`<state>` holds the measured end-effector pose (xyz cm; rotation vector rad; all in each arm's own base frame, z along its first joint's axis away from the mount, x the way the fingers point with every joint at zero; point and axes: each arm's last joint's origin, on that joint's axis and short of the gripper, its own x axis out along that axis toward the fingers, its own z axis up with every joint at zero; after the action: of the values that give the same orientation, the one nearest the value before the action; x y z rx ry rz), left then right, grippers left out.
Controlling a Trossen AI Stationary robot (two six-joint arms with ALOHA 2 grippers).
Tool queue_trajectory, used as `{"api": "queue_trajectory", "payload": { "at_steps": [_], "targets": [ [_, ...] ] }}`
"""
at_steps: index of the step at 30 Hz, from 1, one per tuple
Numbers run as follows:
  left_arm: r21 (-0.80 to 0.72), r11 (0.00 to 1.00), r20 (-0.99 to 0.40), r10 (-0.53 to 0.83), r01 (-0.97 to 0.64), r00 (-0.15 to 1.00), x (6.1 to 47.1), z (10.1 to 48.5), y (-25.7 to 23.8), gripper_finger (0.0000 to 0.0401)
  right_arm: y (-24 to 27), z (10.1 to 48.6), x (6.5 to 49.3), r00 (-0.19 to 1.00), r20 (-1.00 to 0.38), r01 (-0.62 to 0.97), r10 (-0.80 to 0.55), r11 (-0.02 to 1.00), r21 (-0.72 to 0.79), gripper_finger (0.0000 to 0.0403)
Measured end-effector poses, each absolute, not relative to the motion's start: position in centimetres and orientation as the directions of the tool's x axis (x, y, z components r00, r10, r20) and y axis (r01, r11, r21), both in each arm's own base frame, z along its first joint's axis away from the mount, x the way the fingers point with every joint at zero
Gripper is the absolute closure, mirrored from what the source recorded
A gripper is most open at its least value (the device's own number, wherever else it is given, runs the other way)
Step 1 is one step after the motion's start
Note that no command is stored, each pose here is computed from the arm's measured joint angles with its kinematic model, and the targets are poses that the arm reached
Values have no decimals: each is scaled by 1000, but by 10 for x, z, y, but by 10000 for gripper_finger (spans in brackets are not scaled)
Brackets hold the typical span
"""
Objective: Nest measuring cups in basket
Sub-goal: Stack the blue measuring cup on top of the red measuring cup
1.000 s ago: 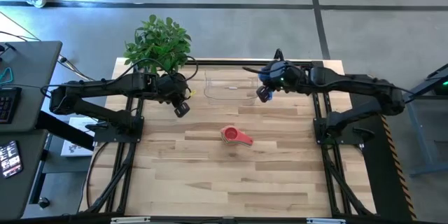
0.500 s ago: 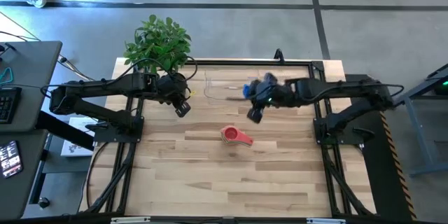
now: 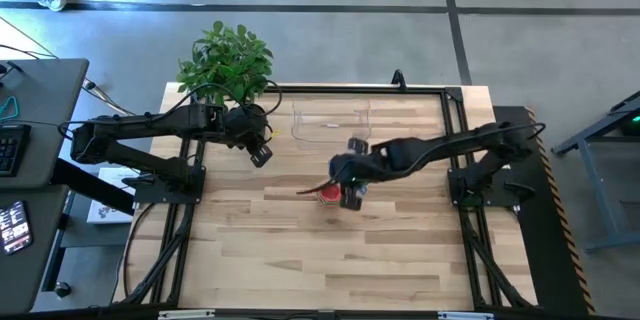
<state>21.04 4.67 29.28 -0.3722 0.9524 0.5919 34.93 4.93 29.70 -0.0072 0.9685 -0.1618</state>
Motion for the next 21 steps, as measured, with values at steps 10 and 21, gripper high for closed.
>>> {"api": "queue_trajectory", "payload": {
  "at_steps": [10,21],
  "targets": [
    [-41,783,-844,305,-621,441,210,293,47,339,69,259,372,512,-854,51,-89,996,-73,403],
    [-31,797,-844,303,-604,443,211,293,47,339,75,233,384,461,-885,-34,-65,995,-91,403]
  ]
}}
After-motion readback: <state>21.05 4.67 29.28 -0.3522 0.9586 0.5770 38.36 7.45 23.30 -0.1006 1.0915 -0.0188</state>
